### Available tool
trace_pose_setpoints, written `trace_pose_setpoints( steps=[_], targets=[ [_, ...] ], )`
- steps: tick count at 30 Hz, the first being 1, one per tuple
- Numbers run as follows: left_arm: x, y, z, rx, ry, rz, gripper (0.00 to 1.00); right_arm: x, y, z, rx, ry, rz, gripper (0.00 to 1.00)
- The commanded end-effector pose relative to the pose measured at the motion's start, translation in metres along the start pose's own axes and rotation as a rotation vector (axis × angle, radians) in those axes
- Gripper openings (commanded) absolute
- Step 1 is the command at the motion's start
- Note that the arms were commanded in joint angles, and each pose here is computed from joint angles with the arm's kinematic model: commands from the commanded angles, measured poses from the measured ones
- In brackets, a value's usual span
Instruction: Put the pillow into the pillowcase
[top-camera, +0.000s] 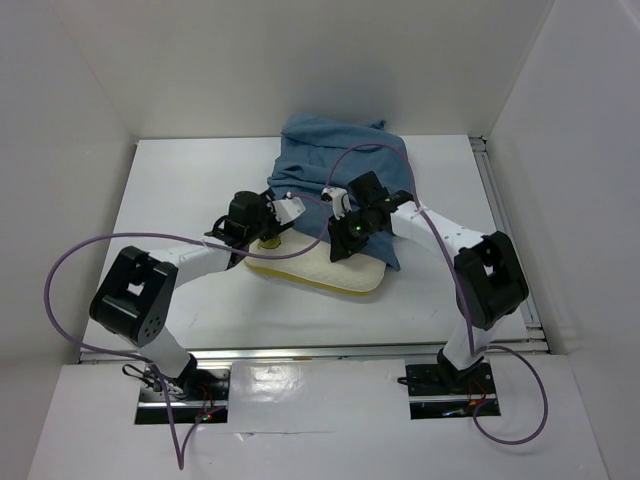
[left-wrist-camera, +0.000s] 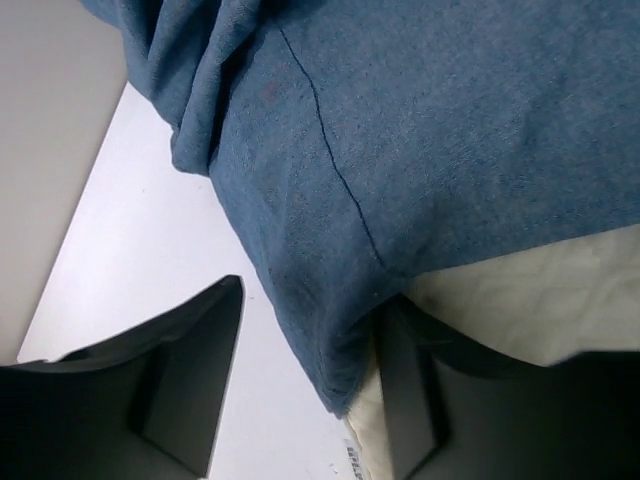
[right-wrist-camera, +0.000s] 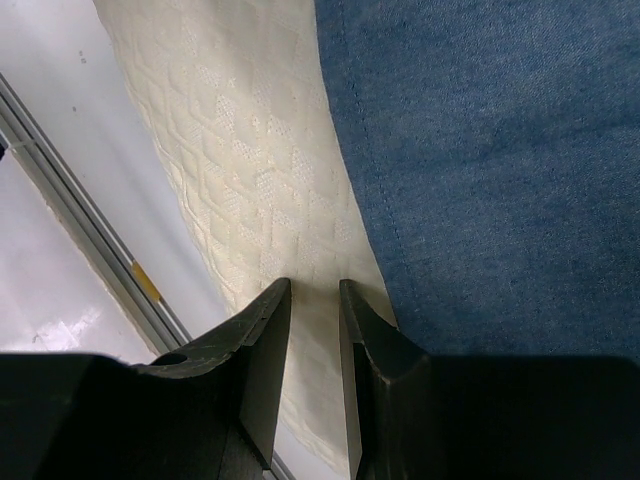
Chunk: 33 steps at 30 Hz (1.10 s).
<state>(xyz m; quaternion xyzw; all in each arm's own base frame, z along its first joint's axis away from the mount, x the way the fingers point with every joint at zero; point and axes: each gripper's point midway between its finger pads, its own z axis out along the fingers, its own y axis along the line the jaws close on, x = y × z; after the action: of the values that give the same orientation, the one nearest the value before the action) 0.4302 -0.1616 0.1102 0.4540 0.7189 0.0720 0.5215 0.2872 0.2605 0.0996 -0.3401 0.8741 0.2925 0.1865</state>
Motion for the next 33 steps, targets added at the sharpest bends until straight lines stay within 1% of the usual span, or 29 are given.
trace_pose_setpoints(
  steps=[1, 3, 4, 5, 6, 8, 10, 13, 14, 15, 16, 18, 19, 20, 21, 22, 23, 24, 25, 27, 28, 30, 31, 33],
  targets=[
    [-0.021, 0.034, 0.007, -0.119, -0.051, 0.033, 0.65, 0.009, 0.001, 0.001, -0.007, 0.020, 0.023, 0.34],
    [-0.017, 0.027, 0.010, -0.087, -0.035, 0.035, 0.54, 0.009, -0.001, 0.001, 0.005, 0.021, 0.023, 0.34],
    [-0.020, 0.026, 0.010, -0.074, -0.041, 0.035, 0.29, 0.007, 0.000, -0.001, 0.006, 0.013, 0.019, 0.34],
    [-0.014, 0.021, 0.012, -0.050, -0.015, 0.035, 0.13, 0.007, -0.002, -0.001, 0.019, 0.014, 0.019, 0.34],
    [-0.013, 0.020, 0.012, -0.040, -0.003, 0.035, 0.00, 0.005, -0.003, -0.004, 0.032, 0.007, 0.014, 0.34],
    [-0.012, 0.015, 0.012, -0.010, 0.001, 0.026, 0.00, 0.006, -0.009, -0.009, 0.065, -0.002, 0.017, 0.34],
    [-0.013, 0.012, 0.006, 0.003, 0.000, 0.006, 0.00, 0.002, -0.024, -0.025, 0.134, -0.029, 0.021, 0.34],
    [-0.009, 0.011, -0.001, 0.018, 0.013, -0.009, 0.00, 0.018, -0.046, -0.047, 0.224, -0.036, 0.050, 0.35],
    [-0.014, 0.013, -0.003, 0.018, -0.003, -0.009, 0.00, 0.020, -0.050, -0.053, 0.244, -0.042, 0.049, 0.36],
    [-0.012, 0.011, -0.004, 0.026, 0.006, -0.009, 0.00, 0.025, -0.050, -0.056, 0.262, -0.043, 0.048, 0.36],
    [-0.014, 0.013, -0.006, 0.020, -0.001, -0.009, 0.00, 0.026, -0.053, -0.067, 0.309, -0.058, 0.014, 0.38],
    [-0.013, 0.011, -0.006, 0.026, 0.006, -0.019, 0.00, 0.038, -0.058, -0.072, 0.342, -0.054, 0.011, 0.39],
    [-0.013, 0.011, -0.006, 0.026, 0.006, -0.029, 0.00, 0.035, -0.055, -0.079, 0.349, -0.085, -0.020, 0.40],
    [-0.015, 0.013, -0.006, 0.026, 0.006, -0.029, 0.00, 0.043, -0.057, -0.077, 0.358, -0.079, -0.028, 0.42],
    [-0.015, 0.018, -0.007, 0.018, 0.009, -0.044, 0.00, 0.045, -0.054, -0.076, 0.354, -0.081, -0.047, 0.42],
    [-0.012, 0.015, -0.005, 0.024, 0.016, -0.055, 0.00, 0.043, -0.056, -0.080, 0.387, -0.101, -0.084, 0.43],
    [-0.016, 0.018, -0.005, 0.021, 0.013, -0.055, 0.00, 0.053, -0.054, -0.075, 0.389, -0.082, -0.103, 0.44],
    [-0.020, 0.021, -0.005, 0.018, 0.010, -0.064, 0.00, 0.054, -0.056, -0.076, 0.417, -0.082, -0.139, 0.44],
    [-0.017, 0.019, -0.003, 0.024, 0.017, -0.064, 0.00, 0.047, -0.057, -0.082, 0.445, -0.128, -0.166, 0.44],
    [-0.018, 0.020, -0.003, 0.028, 0.022, -0.065, 0.00, 0.052, -0.061, -0.086, 0.476, -0.145, -0.195, 0.48],
    [-0.018, 0.020, -0.003, 0.028, 0.023, -0.065, 0.00, 0.043, -0.060, -0.096, 0.519, -0.197, -0.227, 0.50],
    [-0.021, 0.022, -0.005, 0.023, 0.015, -0.064, 0.00, 0.049, -0.062, -0.098, 0.556, -0.204, -0.253, 0.54],
    [-0.022, 0.022, -0.008, 0.023, 0.016, -0.074, 0.00, 0.049, -0.067, -0.102, 0.602, -0.212, -0.265, 0.55],
    [-0.020, 0.021, -0.008, 0.029, 0.024, -0.074, 0.00, 0.060, -0.071, -0.100, 0.634, -0.195, -0.275, 0.55]
  ],
)
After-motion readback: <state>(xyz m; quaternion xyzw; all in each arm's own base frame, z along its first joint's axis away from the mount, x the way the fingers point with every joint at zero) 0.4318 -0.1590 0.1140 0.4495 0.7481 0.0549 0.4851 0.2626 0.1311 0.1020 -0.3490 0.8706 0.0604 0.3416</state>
